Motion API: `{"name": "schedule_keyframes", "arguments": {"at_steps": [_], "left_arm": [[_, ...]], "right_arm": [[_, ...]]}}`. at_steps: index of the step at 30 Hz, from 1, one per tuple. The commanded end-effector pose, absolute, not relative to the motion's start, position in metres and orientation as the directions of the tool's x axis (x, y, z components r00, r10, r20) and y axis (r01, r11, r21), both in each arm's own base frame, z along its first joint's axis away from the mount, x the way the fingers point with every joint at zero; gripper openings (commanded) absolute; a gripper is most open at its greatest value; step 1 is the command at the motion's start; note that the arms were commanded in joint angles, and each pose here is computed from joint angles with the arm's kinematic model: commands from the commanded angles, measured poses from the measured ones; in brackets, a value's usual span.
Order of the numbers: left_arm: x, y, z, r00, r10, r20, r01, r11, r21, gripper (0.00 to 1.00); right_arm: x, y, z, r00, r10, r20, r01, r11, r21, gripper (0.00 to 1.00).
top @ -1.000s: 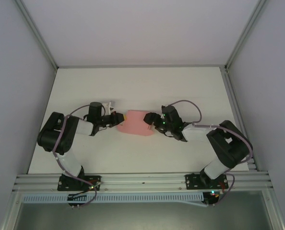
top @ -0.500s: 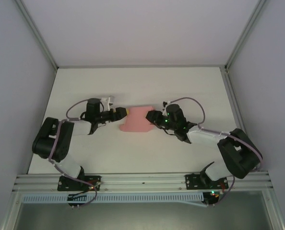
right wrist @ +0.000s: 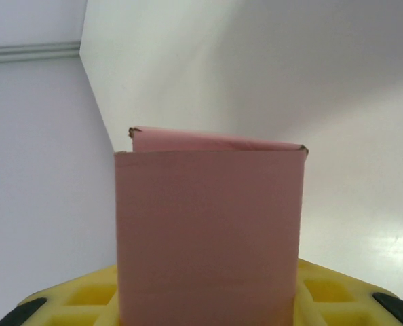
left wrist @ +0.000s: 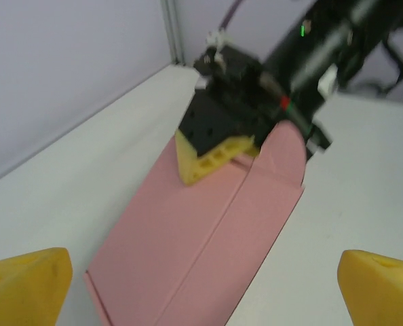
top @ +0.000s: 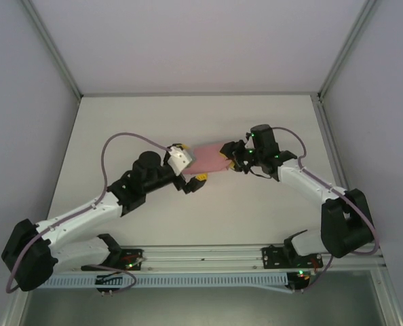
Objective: Assemble paper box
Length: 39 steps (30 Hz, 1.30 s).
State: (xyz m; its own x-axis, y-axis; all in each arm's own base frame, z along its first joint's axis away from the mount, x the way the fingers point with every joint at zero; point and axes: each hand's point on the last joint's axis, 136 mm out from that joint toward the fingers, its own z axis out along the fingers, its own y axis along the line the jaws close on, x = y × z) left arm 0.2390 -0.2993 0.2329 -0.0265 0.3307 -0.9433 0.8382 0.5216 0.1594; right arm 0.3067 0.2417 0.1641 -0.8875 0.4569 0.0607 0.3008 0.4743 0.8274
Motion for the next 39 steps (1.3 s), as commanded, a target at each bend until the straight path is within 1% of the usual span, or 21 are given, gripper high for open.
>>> {"name": "schedule_keyframes", "arguments": {"at_steps": [1,3,6,13,15,18,19,21,22,24,26,27,28,29,32,33,34,36,37,38,39], "left_arm": [[0.245,-0.289,0.194,0.039,0.578,-0.815,0.774,0.498,0.39,1.0],[0.245,-0.295,0.18,0.069,0.661,-0.748,0.754,0.456,0.473,1.0],[0.25,-0.301,0.167,0.065,0.744,-0.665,0.721,0.425,0.547,1.0],[0.252,-0.31,0.163,0.086,0.756,-0.649,0.711,0.409,0.572,1.0],[0.254,-0.31,0.162,0.083,0.761,-0.644,0.707,0.41,0.576,0.94],[0.254,-0.311,0.161,0.085,0.764,-0.64,0.705,0.407,0.58,0.76],[0.254,-0.311,0.161,0.087,0.763,-0.64,0.706,0.406,0.58,0.74],[0.253,-0.312,0.163,0.093,0.761,-0.642,0.707,0.403,0.581,0.63],[0.253,-0.313,0.164,0.096,0.759,-0.644,0.707,0.403,0.581,0.62],[0.253,-0.313,0.168,0.099,0.754,-0.65,0.706,0.407,0.58,0.57],[0.251,-0.314,0.169,0.106,0.75,-0.652,0.713,0.4,0.576,0.49],[0.25,-0.314,0.169,0.107,0.749,-0.654,0.718,0.396,0.572,0.47],[0.248,-0.315,0.171,0.108,0.745,-0.659,0.727,0.392,0.563,0.46],[0.245,-0.317,0.17,0.106,0.739,-0.666,0.742,0.387,0.548,0.43],[0.227,-0.326,0.165,0.113,0.72,-0.685,0.819,0.323,0.475,0.41],[0.222,-0.327,0.163,0.116,0.722,-0.683,0.837,0.299,0.458,0.41],[0.219,-0.326,0.16,0.111,0.728,-0.677,0.852,0.281,0.442,0.4],[0.213,-0.324,0.155,0.095,0.754,-0.65,0.887,0.233,0.4,0.4],[0.208,-0.323,0.153,0.089,0.773,-0.628,0.909,0.194,0.368,0.4],[0.204,-0.321,0.151,0.081,0.789,-0.609,0.928,0.163,0.335,0.39],[0.204,-0.319,0.151,0.071,0.801,-0.594,0.938,0.148,0.312,0.36]], "right_arm": [[0.278,0.248,0.167,-0.883,0.37,0.289,0.437,0.426,0.792,0.37],[0.275,0.247,0.169,-0.872,0.362,0.329,0.469,0.424,0.775,0.37],[0.27,0.244,0.168,-0.868,0.354,0.349,0.485,0.453,0.748,0.37],[0.261,0.242,0.164,-0.848,0.343,0.404,0.527,0.462,0.714,0.37],[0.259,0.243,0.162,-0.846,0.337,0.414,0.531,0.459,0.712,0.37],[0.26,0.244,0.16,-0.84,0.339,0.423,0.539,0.442,0.717,0.4],[0.26,0.245,0.16,-0.837,0.341,0.427,0.543,0.435,0.718,0.4],[0.262,0.246,0.16,-0.836,0.341,0.43,0.544,0.421,0.726,0.4],[0.261,0.246,0.159,-0.831,0.344,0.437,0.553,0.42,0.72,0.41],[0.261,0.245,0.158,-0.831,0.348,0.433,0.551,0.42,0.721,0.48],[0.263,0.243,0.161,-0.84,0.36,0.405,0.534,0.423,0.732,0.54],[0.265,0.242,0.163,-0.848,0.365,0.385,0.52,0.425,0.742,0.6],[0.268,0.239,0.166,-0.855,0.376,0.356,0.501,0.429,0.752,0.69],[0.271,0.234,0.168,-0.86,0.391,0.329,0.488,0.436,0.756,0.74],[0.287,0.209,0.174,-0.876,0.447,0.184,0.409,0.482,0.775,0.8],[0.295,0.194,0.177,-0.871,0.481,0.103,0.374,0.511,0.774,0.82],[0.303,0.183,0.181,-0.866,0.5,0.009,0.322,0.544,0.775,0.86],[0.317,0.157,0.192,-0.833,0.511,-0.212,0.208,0.645,0.735,0.93],[0.322,0.146,0.199,-0.809,0.491,-0.323,0.145,0.699,0.7,0.97],[0.324,0.137,0.205,-0.78,0.469,-0.414,0.097,0.744,0.661,0.98],[0.325,0.133,0.212,-0.752,0.442,-0.49,0.037,0.77,0.637,1.0]]}}
